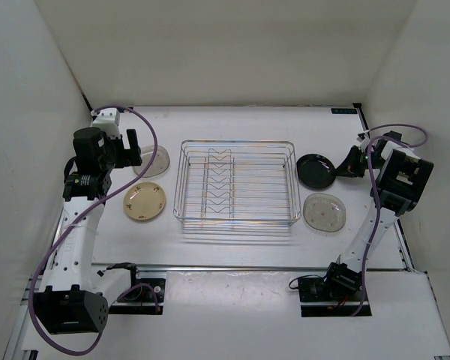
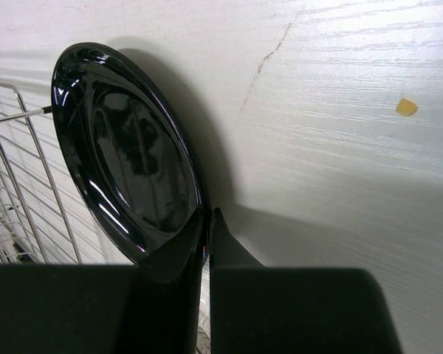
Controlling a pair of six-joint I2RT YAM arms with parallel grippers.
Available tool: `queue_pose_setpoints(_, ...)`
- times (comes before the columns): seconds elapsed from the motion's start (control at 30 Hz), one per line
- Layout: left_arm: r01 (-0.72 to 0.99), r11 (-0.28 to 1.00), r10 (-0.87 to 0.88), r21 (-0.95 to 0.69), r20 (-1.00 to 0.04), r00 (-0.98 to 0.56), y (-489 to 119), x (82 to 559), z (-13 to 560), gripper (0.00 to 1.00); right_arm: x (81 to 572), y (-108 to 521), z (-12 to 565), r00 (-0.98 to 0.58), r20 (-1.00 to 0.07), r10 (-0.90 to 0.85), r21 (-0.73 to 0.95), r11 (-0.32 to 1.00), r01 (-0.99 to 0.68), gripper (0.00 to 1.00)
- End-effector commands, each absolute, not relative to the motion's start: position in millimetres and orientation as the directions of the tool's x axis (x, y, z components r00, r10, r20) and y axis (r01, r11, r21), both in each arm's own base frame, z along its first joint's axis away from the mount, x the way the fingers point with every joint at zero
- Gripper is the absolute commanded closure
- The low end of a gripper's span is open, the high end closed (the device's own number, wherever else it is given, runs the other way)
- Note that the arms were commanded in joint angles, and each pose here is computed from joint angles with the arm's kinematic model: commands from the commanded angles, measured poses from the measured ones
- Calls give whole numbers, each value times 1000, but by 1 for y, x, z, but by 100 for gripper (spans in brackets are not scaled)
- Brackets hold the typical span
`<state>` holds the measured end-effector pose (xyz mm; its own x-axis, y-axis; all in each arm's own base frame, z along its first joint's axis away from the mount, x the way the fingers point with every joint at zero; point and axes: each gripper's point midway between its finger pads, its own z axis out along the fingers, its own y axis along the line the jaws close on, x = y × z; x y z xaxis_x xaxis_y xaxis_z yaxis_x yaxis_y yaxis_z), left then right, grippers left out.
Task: Load the plates into the dish rack
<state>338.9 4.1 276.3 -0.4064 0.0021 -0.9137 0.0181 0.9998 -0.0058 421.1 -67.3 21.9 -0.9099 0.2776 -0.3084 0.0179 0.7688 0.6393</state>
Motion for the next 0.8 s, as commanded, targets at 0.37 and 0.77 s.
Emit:
queue_pose_setpoints(0.37, 26, 999, -12, -23, -928, -372, 4, 336, 287, 0, 434, -74, 31, -889, -353, 291, 616, 787, 13, 100)
queue_pose_setpoints(0.77, 26, 999, -12, -23, -928, -372, 4, 336, 287, 0, 457, -100, 96, -799, -541, 262, 467, 884, -26, 100)
